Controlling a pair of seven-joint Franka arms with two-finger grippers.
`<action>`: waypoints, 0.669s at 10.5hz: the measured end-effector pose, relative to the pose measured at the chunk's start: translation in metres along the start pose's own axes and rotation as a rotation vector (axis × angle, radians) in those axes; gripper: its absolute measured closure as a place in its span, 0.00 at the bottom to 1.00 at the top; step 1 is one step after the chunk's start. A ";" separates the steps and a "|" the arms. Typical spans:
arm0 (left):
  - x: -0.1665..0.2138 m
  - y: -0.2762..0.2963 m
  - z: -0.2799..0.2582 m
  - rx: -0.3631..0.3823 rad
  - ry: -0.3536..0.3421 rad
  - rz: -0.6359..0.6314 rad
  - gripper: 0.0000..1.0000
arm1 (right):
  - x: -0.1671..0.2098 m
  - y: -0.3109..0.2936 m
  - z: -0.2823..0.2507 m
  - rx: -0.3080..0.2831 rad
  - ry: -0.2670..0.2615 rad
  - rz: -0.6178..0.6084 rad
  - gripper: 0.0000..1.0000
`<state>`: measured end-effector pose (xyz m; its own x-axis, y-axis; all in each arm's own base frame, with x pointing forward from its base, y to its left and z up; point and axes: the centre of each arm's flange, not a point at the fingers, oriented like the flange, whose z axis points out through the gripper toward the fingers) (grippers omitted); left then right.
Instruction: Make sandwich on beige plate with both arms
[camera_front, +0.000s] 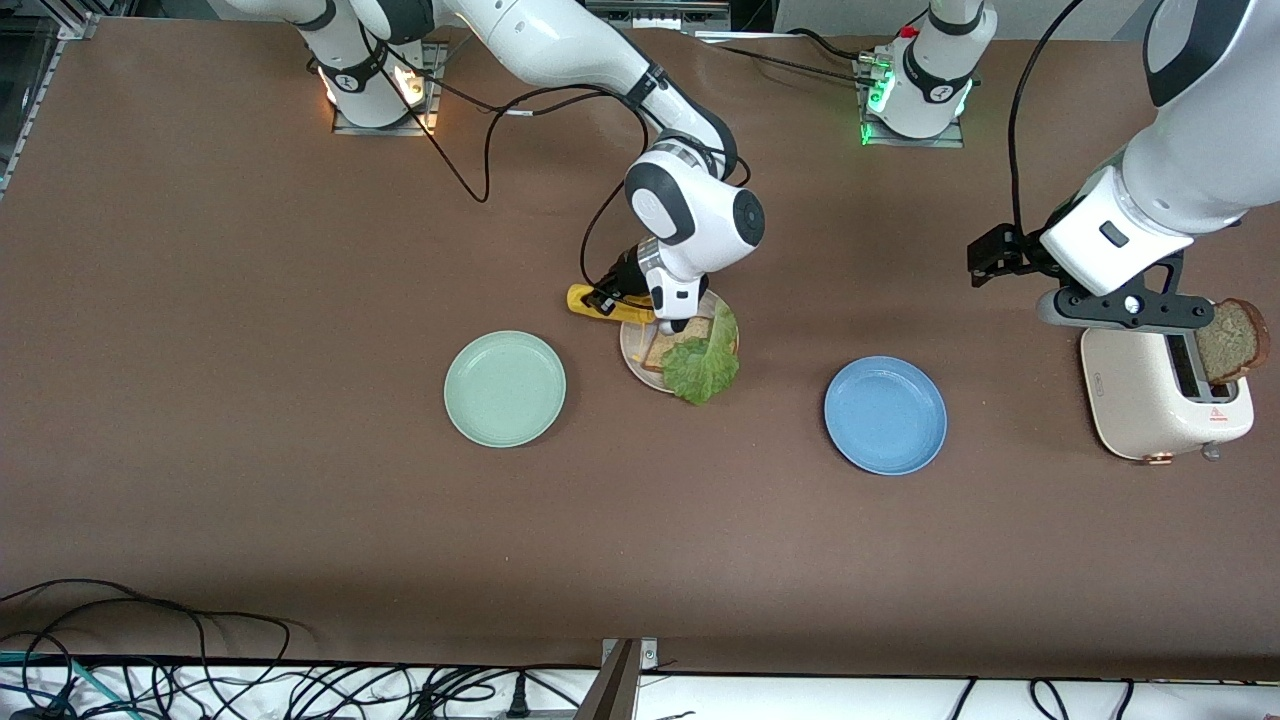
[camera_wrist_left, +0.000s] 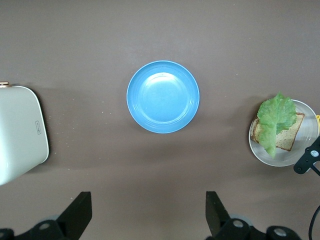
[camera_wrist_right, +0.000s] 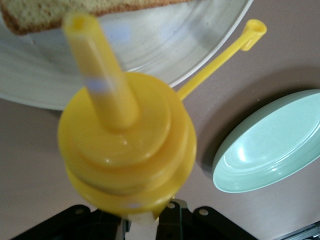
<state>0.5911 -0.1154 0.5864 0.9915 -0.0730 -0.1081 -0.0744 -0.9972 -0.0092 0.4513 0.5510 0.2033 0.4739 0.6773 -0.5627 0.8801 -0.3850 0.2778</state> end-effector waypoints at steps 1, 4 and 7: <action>0.000 0.000 0.000 0.000 0.000 0.000 0.00 | -0.003 0.001 0.002 0.002 -0.023 -0.032 0.77; 0.000 0.000 0.000 0.000 0.000 0.000 0.00 | -0.011 0.003 0.008 -0.004 -0.098 -0.115 0.77; 0.000 0.000 0.000 0.000 -0.001 0.000 0.00 | -0.012 0.004 0.007 -0.010 -0.104 -0.153 0.77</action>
<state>0.5910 -0.1154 0.5863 0.9914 -0.0730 -0.1087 -0.0744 -0.9972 -0.0093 0.4489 0.5367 0.2056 0.3297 0.6587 -0.6763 0.9421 -0.2761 0.1903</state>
